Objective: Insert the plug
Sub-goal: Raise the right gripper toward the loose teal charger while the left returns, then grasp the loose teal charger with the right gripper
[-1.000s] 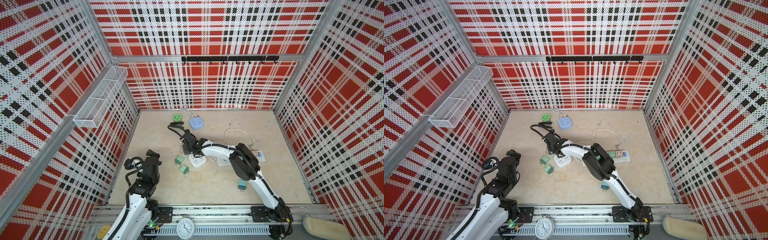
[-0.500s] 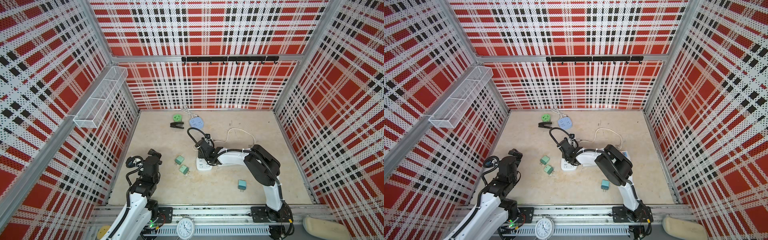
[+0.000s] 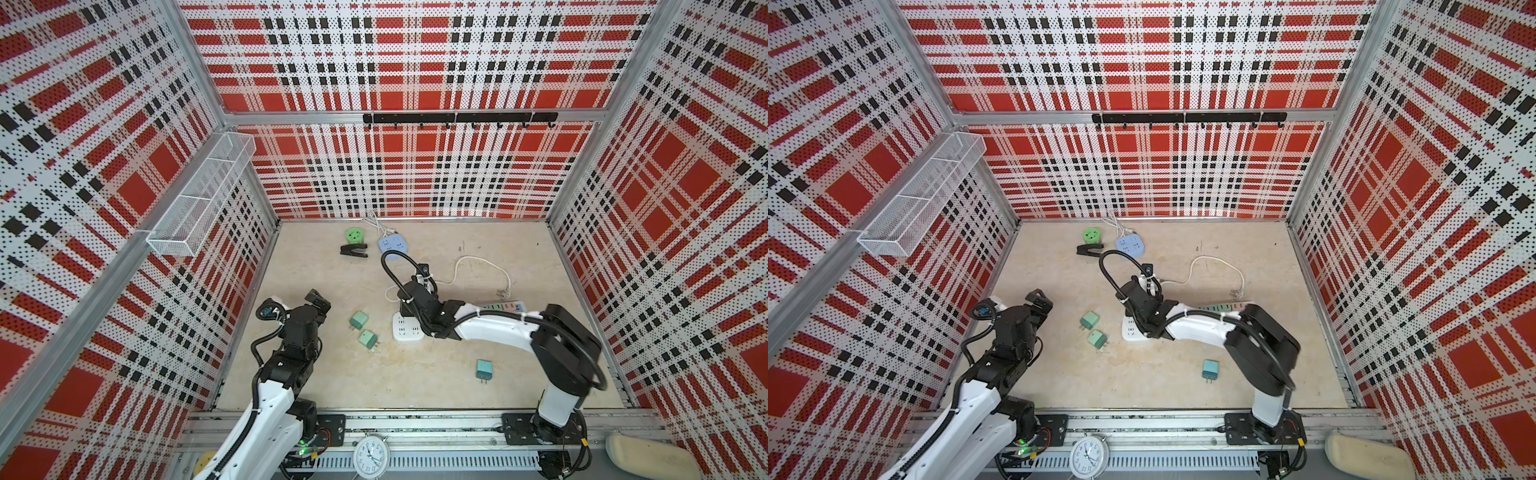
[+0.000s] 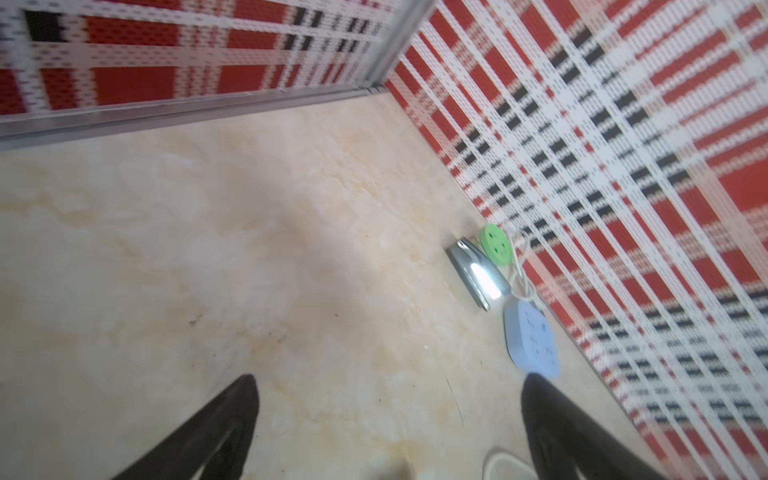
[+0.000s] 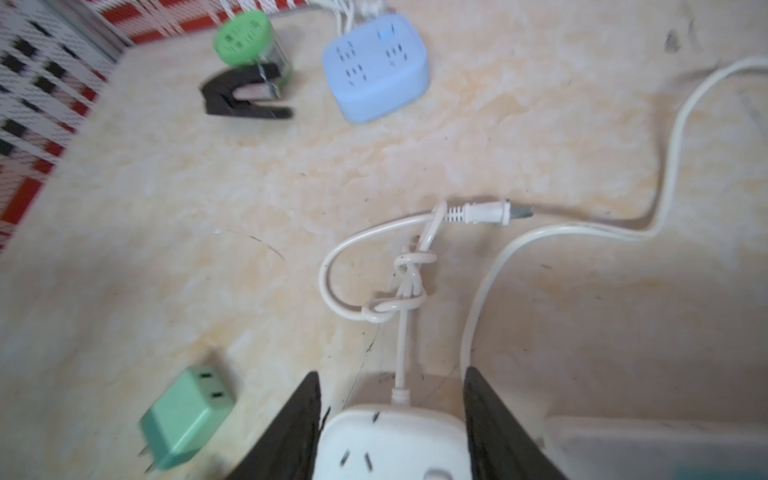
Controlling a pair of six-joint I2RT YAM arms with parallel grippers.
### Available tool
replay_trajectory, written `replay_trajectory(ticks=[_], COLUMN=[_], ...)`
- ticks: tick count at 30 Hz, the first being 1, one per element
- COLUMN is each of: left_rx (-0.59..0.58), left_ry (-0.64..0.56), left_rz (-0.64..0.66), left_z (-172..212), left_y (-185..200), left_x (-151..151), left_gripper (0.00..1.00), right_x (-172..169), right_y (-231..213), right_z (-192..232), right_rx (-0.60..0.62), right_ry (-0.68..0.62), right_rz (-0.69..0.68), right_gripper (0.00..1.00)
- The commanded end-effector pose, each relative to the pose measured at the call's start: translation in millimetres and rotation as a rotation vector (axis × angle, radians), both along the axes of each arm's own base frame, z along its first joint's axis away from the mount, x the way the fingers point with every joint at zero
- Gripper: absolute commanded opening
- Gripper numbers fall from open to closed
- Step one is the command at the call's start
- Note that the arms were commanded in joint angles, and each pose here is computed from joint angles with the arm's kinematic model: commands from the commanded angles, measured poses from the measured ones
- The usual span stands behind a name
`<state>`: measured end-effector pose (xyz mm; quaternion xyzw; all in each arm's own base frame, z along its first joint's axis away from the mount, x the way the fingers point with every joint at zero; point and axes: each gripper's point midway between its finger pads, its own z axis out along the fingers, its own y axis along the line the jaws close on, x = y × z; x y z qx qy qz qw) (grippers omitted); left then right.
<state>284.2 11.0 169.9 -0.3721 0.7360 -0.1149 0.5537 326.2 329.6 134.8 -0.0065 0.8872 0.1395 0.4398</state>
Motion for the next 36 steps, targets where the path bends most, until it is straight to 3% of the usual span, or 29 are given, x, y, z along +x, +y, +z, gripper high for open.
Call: replay_trajectory(ticks=[1,11,17,26,36], left_rx=[0.091,0.237,0.396,0.592,0.61], left_ry=[-0.092,-0.176,-0.196,-0.212,-0.227], left_rz=[-0.241,-0.622,-0.815,-0.928,-0.908], left_z=[33.8,57.2,70.5,75.1,80.5], left_y=[-38.3,-135.2,-205.3,-258.1,-255.3], left_x=[14.1,16.9,2.2,-15.8,-19.3], left_gripper=[0.99,0.99,0.99,0.99,0.99], right_x=[-27.7,-116.6,-143.1,-154.7,-161.7], right_y=[-31.2,-155.0,-190.0,-193.5,-182.4], right_z=[15.2,-22.7,-43.3,-71.2,-90.9], right_rx=[-0.053,-0.066,-0.093,-0.117,-0.109], right_ry=[-0.034,0.074,0.129,0.218,0.301], right_rz=[0.005,-0.019,-0.005,0.001,0.021], right_gripper=[0.57,0.61,0.7,0.75,0.77])
